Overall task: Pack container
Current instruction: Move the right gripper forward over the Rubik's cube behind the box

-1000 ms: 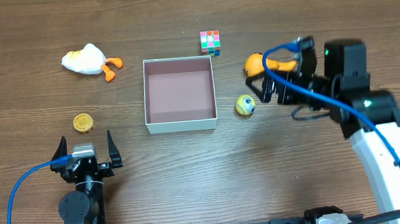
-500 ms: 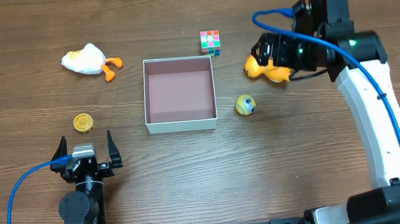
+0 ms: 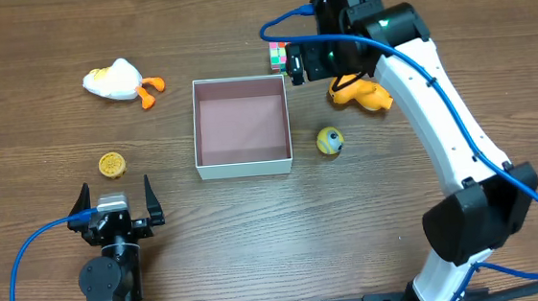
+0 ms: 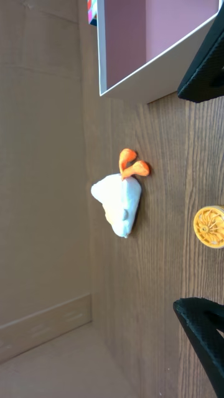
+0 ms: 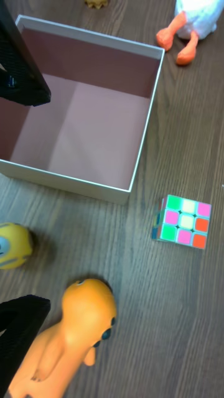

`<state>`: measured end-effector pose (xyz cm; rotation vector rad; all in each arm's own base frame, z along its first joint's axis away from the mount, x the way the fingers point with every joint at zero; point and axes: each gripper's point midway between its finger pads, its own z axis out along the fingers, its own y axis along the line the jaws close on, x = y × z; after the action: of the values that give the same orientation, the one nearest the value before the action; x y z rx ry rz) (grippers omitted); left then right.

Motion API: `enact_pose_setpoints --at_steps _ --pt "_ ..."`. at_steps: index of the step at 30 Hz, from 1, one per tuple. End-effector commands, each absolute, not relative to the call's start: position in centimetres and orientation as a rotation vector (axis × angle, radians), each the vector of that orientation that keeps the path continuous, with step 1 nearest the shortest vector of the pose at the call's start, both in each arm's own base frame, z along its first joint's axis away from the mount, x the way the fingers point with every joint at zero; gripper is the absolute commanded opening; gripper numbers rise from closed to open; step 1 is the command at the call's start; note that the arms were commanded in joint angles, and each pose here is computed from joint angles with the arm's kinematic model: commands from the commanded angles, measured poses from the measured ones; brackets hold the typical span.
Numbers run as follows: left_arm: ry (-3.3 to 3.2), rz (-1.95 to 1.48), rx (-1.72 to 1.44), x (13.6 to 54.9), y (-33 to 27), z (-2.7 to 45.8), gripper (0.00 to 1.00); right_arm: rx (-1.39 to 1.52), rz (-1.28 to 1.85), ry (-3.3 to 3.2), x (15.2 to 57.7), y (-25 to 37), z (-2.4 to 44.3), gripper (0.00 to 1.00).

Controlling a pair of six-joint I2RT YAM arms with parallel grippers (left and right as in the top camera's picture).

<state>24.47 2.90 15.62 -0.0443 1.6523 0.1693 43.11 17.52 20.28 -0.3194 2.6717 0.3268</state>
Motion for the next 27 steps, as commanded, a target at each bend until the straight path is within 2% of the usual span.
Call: enact_pose_setpoints --at_steps 1,9,15,17,27 --pt "1.646 0.172 -0.072 24.4 3.3 15.7 1.00 -0.369 0.285 2.591 45.1 17.5 21.5 1.00" --pt "1.646 0.172 -0.072 24.4 3.3 15.7 1.00 -0.389 0.260 2.452 48.7 18.3 22.2 1.00" --pt "1.646 0.172 -0.072 24.4 3.3 15.7 1.00 -0.370 0.312 2.522 49.3 19.2 18.7 1.00" --pt "1.646 0.172 -0.072 24.4 3.3 15.7 1.00 -0.349 0.341 2.534 49.3 19.5 18.8 1.00" --pt "1.646 0.172 -0.072 24.4 3.3 15.7 1.00 -0.261 0.362 2.448 49.0 17.4 28.5 1.00"
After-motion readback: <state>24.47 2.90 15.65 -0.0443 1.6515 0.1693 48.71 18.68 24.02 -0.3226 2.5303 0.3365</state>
